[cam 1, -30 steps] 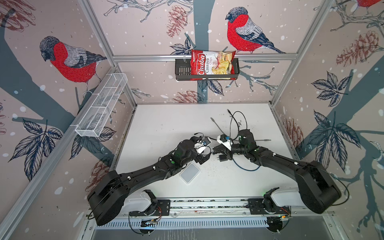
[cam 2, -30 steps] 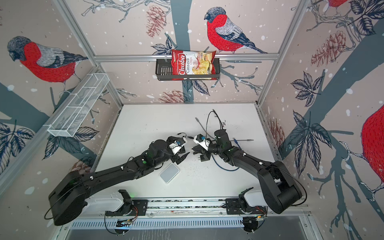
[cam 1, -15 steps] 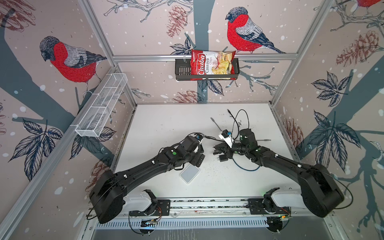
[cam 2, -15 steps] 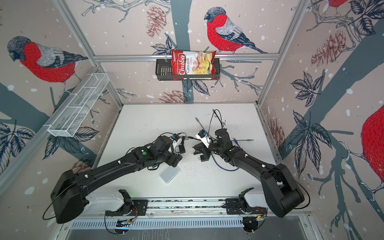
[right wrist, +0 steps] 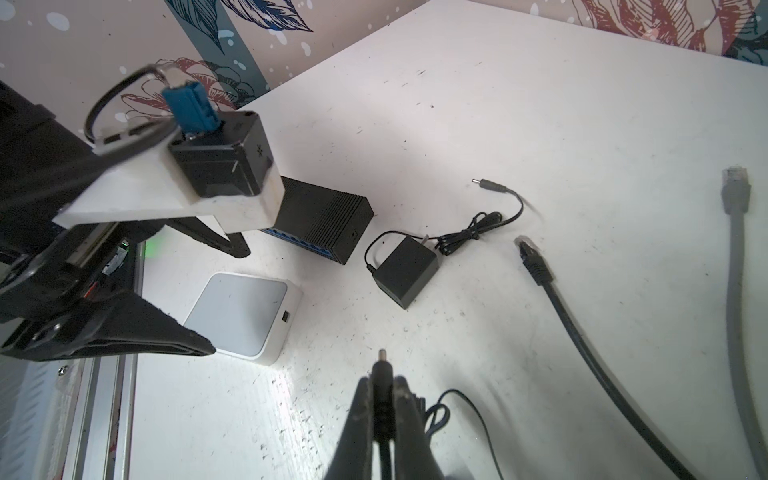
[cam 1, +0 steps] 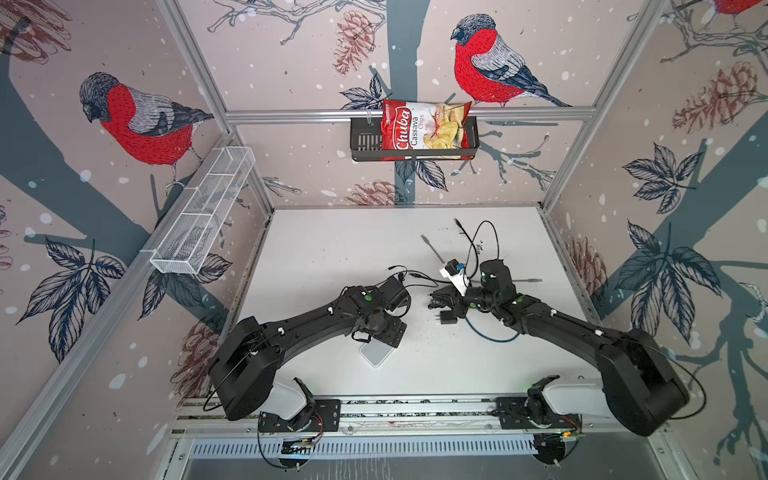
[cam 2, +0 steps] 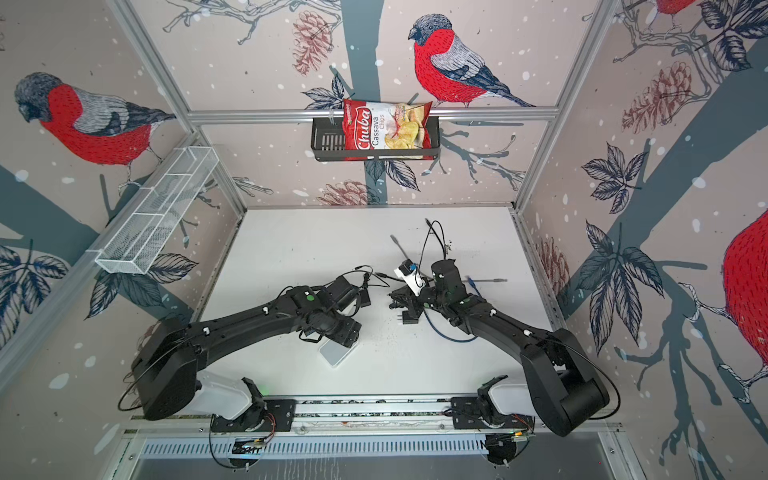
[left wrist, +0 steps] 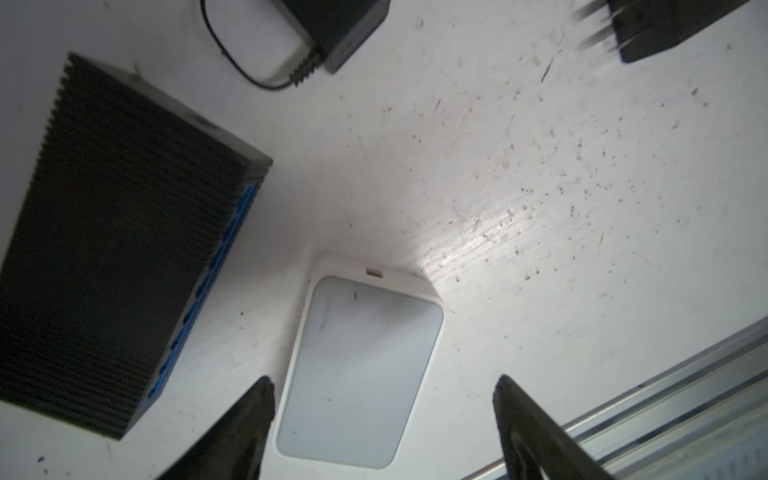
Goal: Insert the plug into the switch port
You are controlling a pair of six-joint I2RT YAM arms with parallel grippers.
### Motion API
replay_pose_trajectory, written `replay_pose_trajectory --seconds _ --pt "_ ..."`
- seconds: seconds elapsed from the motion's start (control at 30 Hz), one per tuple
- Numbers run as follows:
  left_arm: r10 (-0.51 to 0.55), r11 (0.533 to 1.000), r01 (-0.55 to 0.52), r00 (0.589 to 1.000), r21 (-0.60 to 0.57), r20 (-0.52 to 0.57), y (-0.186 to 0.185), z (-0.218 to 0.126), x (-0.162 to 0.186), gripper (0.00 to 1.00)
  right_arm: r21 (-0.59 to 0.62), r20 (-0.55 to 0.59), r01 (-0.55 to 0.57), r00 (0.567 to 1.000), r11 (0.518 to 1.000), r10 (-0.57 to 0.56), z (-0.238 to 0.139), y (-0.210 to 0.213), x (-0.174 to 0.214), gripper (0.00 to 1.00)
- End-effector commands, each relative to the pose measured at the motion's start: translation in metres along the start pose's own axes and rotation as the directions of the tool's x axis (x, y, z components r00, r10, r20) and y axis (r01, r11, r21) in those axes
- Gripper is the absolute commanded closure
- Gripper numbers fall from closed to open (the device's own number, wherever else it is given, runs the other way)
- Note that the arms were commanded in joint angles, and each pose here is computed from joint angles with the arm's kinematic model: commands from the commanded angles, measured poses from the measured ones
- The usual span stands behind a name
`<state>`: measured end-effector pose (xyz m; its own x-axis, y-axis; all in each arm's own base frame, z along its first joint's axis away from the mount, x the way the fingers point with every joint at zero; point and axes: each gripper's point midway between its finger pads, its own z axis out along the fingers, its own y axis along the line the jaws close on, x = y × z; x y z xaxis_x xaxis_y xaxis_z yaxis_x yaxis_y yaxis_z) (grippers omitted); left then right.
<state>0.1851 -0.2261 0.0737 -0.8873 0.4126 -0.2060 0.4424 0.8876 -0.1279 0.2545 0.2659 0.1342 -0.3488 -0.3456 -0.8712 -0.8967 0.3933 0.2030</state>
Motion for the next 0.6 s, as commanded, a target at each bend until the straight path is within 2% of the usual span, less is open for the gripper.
replay_pose_trajectory --seconds 0.0,0.13,0.37,0.57 --pt "-0.064 0.998 0.065 0.997 0.004 -0.052 -0.001 -0.001 0.015 0.17 0.009 0.032 0.009 0.999 1.000 -0.009 -0.002 -0.001 -0.006 0.96" --pt "-0.085 0.996 0.086 0.996 0.004 -0.037 -0.007 0.005 0.018 0.12 0.009 0.045 0.018 0.999 1.000 -0.018 -0.002 0.000 -0.008 0.96" --pt "-0.149 0.986 0.146 0.988 -0.081 -0.039 0.008 0.020 0.027 0.10 0.000 0.054 0.022 0.998 1.000 -0.022 -0.003 0.002 -0.008 0.95" --pt "-0.142 0.979 0.128 0.986 -0.158 -0.082 0.021 0.034 0.038 0.10 -0.005 0.063 0.029 0.998 1.000 -0.028 -0.005 0.004 -0.009 0.95"
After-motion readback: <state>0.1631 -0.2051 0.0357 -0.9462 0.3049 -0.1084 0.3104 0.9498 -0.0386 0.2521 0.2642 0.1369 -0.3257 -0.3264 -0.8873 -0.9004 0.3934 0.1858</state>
